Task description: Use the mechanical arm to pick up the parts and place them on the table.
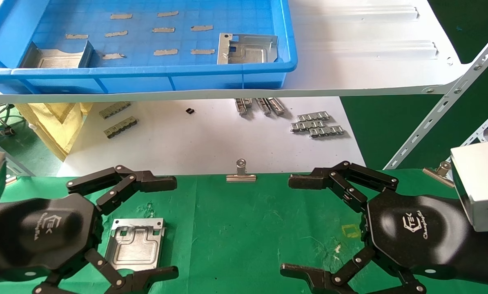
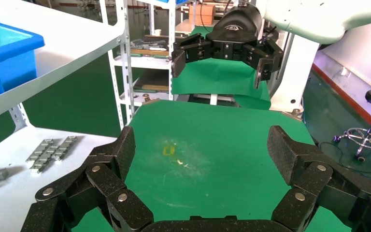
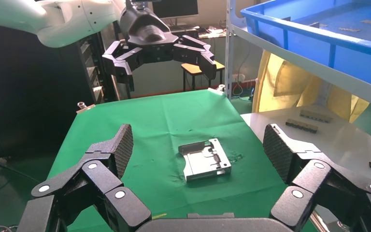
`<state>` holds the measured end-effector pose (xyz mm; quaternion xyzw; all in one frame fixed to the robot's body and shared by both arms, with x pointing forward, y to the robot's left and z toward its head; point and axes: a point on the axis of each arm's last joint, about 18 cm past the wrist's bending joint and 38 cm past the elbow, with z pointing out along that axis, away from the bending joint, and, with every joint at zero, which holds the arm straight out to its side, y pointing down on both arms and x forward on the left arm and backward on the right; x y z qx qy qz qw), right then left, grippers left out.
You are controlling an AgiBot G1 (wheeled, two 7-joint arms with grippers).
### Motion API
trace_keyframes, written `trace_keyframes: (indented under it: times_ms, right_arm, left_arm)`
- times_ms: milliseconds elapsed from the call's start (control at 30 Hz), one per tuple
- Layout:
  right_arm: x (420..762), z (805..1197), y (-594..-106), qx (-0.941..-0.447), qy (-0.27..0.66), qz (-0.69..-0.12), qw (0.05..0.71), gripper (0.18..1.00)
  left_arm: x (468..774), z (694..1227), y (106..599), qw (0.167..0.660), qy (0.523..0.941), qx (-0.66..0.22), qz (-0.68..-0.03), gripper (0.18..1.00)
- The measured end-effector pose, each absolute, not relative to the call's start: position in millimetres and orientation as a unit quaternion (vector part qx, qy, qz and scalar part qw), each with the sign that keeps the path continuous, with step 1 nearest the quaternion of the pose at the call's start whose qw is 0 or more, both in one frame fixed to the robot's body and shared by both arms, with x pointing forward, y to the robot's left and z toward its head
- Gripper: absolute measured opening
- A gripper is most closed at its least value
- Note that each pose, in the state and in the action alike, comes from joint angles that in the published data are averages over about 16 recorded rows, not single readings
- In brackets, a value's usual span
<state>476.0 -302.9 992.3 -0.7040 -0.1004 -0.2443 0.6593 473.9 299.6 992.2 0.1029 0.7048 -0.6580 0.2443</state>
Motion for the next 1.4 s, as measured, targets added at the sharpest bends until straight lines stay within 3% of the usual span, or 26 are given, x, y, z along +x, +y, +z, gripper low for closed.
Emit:
trace_keyframes:
  times_ms: [1400]
  right_arm:
    - [476.0, 992.2, -302.9, -0.704, -0.100, -0.244, 0.659, 1.001]
  left_arm:
    - [475.9, 992.0, 300.2, 0.244, 0.705, 0.102, -0.659, 1.001]
